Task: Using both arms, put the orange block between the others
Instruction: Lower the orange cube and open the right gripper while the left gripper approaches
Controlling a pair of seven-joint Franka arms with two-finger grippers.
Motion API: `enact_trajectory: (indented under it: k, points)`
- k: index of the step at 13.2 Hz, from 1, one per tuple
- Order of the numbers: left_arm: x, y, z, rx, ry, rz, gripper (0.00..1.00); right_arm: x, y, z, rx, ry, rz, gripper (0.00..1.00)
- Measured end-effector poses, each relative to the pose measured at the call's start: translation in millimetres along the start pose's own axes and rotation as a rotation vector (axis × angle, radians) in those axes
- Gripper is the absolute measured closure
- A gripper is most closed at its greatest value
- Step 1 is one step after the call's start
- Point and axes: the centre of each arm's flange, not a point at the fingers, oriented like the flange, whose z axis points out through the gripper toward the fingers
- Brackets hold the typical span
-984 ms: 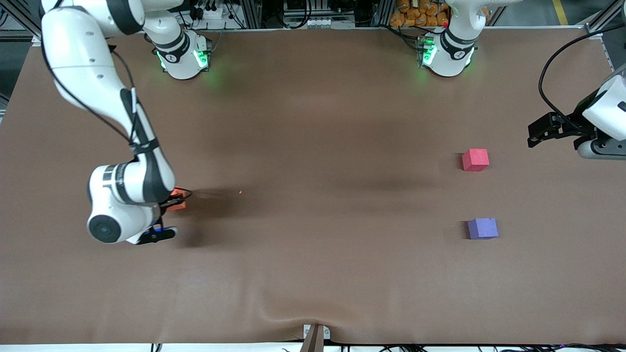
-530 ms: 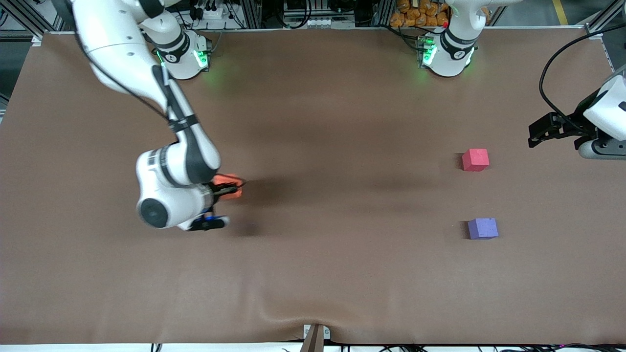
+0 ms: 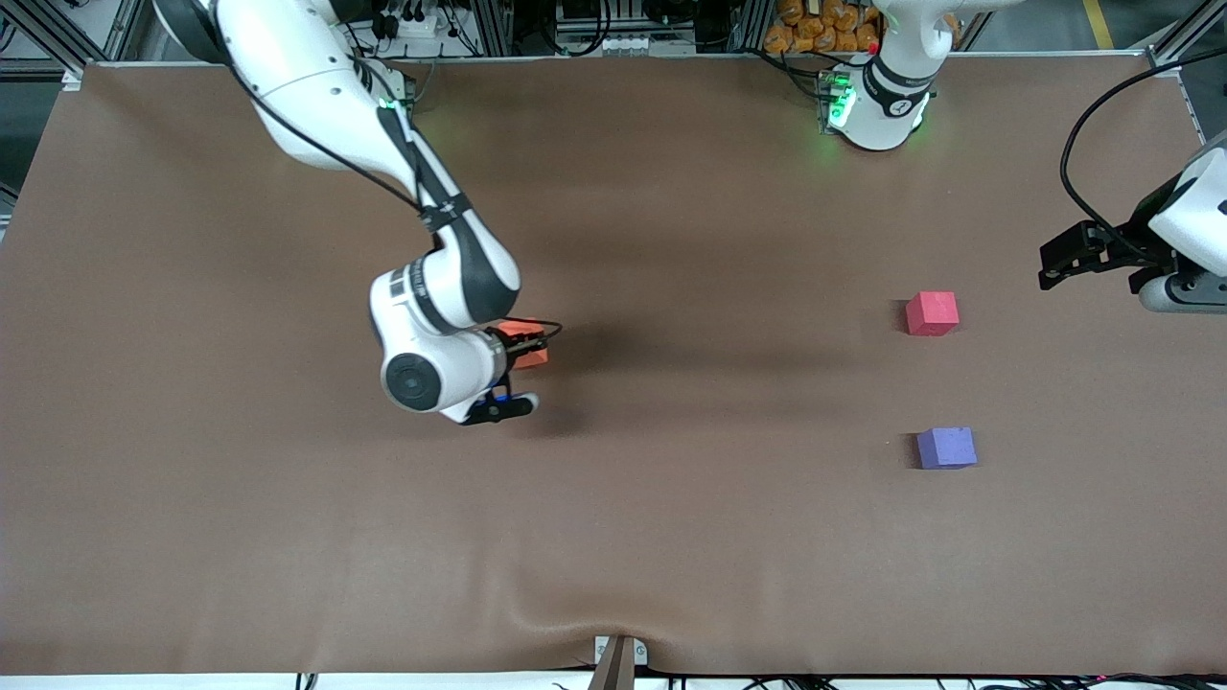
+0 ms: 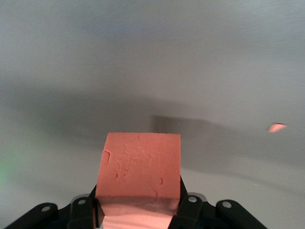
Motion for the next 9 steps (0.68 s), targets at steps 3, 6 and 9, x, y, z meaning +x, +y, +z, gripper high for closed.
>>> enact_trajectory:
  k: [3,6,9]
  points:
    - [0,0,0,0.0,0.0,0.001,0.0,-5,-27,22,-0.022,-0.004,0.067,0.43]
    - [0,3,0,0.0,-0.001,0.005,0.0,-7,-42,32,-0.031,0.009,0.076,0.39]
    - [1,3,4,-0.001,-0.008,0.005,0.0,-8,-46,33,-0.032,0.014,0.071,0.37]
